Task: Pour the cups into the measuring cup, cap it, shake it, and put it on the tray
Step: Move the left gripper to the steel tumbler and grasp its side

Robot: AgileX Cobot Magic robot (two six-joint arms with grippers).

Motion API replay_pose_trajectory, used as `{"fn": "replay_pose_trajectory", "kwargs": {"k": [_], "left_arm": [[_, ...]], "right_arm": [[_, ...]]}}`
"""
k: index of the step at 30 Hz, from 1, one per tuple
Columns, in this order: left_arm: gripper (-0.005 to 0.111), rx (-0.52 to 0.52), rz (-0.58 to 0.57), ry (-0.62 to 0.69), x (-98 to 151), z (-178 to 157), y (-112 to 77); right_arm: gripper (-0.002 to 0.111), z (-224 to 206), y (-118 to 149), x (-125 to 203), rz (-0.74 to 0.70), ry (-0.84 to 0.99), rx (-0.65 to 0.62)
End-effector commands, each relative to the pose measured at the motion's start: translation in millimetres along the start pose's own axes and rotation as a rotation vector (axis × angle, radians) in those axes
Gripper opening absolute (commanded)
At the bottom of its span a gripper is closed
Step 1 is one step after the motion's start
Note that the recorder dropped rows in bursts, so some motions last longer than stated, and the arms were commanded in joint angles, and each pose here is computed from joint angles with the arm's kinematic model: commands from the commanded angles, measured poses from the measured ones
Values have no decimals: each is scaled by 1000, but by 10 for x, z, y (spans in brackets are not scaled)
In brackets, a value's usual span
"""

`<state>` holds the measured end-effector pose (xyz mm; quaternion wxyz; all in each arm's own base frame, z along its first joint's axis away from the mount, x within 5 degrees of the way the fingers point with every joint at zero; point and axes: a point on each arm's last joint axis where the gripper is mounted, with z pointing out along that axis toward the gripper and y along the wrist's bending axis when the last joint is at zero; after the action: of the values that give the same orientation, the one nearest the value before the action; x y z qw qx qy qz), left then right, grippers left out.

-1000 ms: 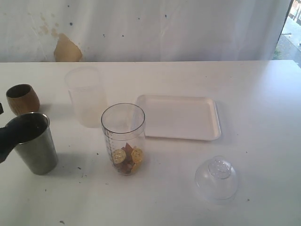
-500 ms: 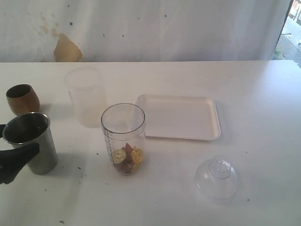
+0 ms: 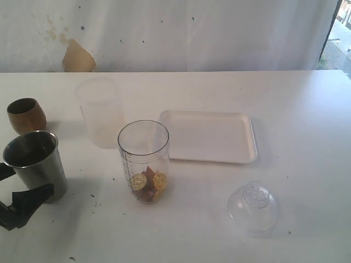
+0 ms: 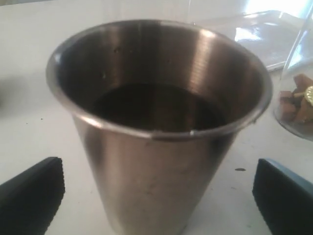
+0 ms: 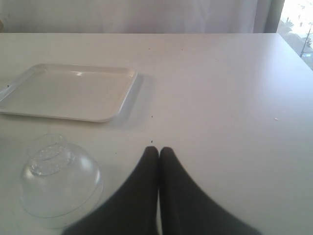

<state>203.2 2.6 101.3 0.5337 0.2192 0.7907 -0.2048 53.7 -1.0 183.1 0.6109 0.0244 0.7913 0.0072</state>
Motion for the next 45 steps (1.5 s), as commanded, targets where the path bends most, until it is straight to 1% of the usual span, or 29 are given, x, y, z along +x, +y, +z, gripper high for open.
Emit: {"fn": "replay_pose_trajectory", "kwargs": {"k": [1, 6, 9, 12, 14, 19, 24, 26, 31, 41, 45], "left_arm": [[105, 36, 13, 13, 95, 83, 31], [105, 81, 19, 25, 166, 189, 94], [105, 137, 46, 24, 170, 278, 98], [105, 156, 53, 26, 179, 363, 100], [105, 132, 47, 22, 178, 411, 137], [105, 117, 53, 2, 130, 478, 226], [105, 142, 38, -15, 70, 533, 289], [105, 164, 50, -17, 57, 545, 291], [105, 178, 55, -15, 59, 546, 275], [105, 170, 33, -14, 57, 548, 283], [105, 143, 26, -20, 47, 550, 307]], "right_arm": [[0, 0, 0, 6, -4, -3, -1], [0, 0, 0, 6, -4, -3, -1], [0, 0, 0, 6, -4, -3, -1], [0, 0, 0, 6, -4, -3, -1], [0, 0, 0, 6, -4, -3, -1], [0, 0, 0, 6, -4, -3, -1], [0, 0, 0, 6, -4, -3, -1], [0, 0, 0, 6, -4, -3, -1], [0, 0, 0, 6, -4, -3, -1], [0, 0, 0, 6, -4, -3, -1], [0, 0, 0, 6, -4, -3, -1]]}}
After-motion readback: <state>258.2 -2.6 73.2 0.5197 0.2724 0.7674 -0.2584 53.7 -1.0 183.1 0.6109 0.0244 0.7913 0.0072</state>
